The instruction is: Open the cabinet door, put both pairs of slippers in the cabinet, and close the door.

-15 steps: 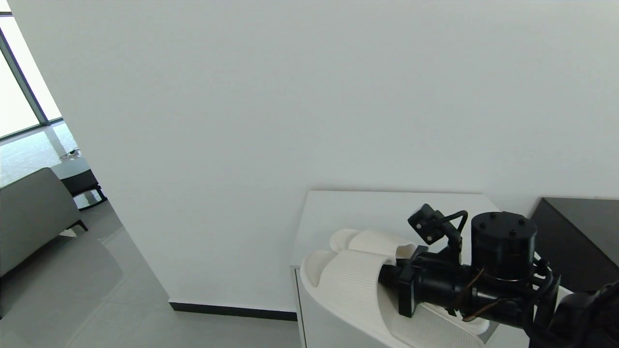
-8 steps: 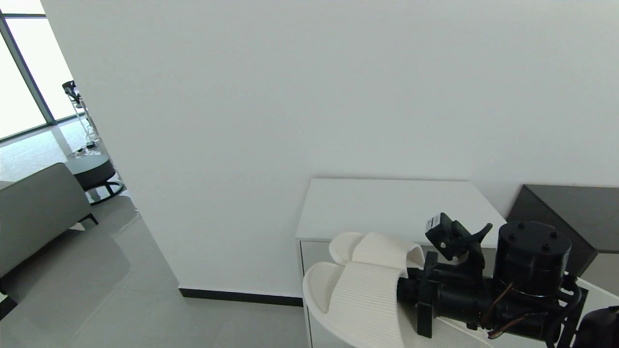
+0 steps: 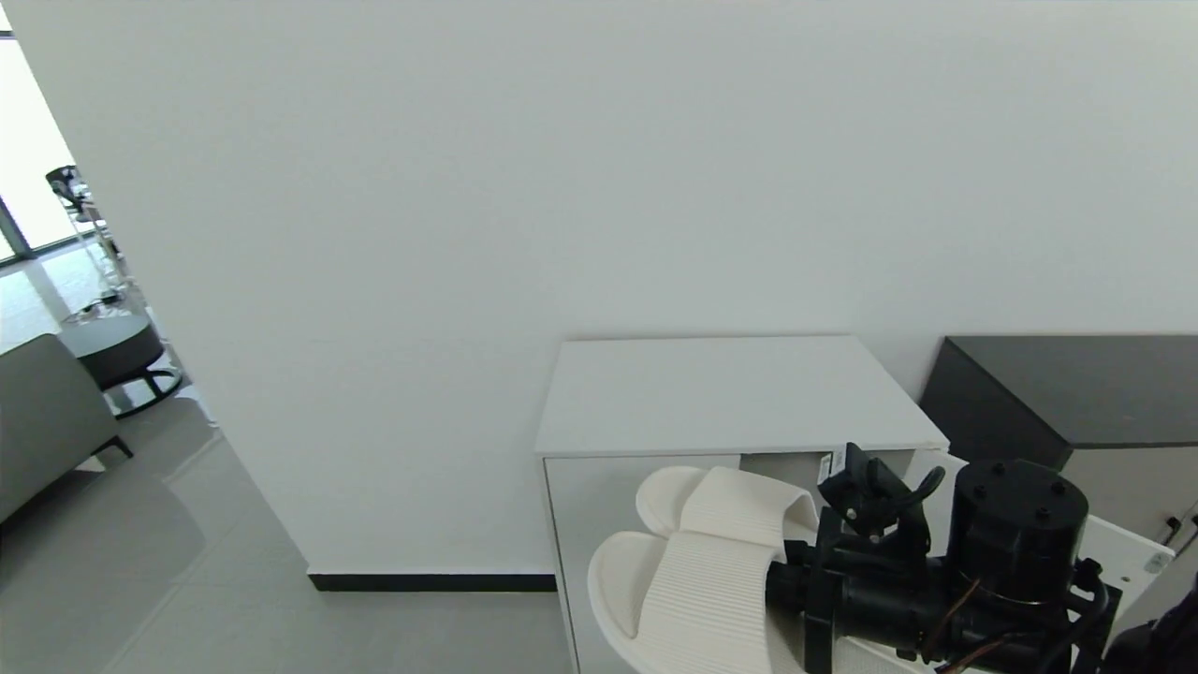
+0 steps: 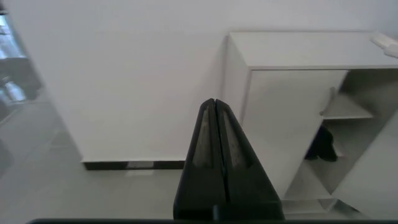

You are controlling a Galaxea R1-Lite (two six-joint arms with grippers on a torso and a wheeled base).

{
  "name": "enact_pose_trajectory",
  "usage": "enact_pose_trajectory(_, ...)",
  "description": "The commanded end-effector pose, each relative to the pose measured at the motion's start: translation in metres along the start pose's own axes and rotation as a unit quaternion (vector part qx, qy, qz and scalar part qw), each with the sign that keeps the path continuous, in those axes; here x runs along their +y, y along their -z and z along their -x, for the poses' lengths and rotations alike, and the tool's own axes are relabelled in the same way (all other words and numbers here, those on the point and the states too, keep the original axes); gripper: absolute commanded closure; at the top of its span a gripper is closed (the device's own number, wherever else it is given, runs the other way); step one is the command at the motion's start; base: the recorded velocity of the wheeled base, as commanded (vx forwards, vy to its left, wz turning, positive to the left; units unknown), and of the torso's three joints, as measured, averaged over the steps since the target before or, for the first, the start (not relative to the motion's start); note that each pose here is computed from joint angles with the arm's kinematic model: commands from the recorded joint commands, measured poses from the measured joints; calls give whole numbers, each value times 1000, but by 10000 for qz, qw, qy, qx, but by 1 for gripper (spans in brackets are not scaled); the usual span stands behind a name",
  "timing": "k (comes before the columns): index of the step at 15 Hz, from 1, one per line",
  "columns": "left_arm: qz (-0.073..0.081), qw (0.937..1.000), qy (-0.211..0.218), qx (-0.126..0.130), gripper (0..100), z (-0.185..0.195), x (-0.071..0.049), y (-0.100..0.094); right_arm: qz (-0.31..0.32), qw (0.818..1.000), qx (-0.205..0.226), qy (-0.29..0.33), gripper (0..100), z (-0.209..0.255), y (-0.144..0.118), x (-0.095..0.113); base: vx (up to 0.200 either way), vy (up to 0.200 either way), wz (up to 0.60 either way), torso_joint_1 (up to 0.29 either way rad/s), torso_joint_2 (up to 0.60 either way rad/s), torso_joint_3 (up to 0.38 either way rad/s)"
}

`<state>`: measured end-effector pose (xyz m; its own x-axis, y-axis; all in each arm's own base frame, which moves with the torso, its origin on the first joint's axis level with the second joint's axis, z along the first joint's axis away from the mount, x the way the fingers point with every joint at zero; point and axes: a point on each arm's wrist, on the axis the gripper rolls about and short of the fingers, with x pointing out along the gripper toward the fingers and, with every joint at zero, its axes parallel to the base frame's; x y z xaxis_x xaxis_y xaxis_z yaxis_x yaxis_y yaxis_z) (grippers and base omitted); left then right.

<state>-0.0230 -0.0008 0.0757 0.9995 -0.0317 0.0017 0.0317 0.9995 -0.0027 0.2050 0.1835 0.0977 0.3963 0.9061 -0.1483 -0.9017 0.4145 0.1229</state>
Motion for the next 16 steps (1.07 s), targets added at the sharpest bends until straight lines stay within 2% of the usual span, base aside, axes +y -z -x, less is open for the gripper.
enact_pose_trajectory(1, 2, 10000, -5, 8, 100, 0, 0, 0, -36, 10000, 88, 2, 100, -5, 10, -3, 0, 0, 0, 0, 0, 0)
enact_pose_trajectory(9, -6, 10000, -13, 1, 100, 0, 0, 0, 83, 9999, -123, -85, 100, -8, 22, 0, 0, 0, 0, 0, 0, 0)
enact_pose_trajectory(16, -6, 10000, -13, 8, 100, 0, 0, 0, -5, 9997, 101, -211, 100, -3, 32, 5, 0, -200, 0, 2, 2, 2)
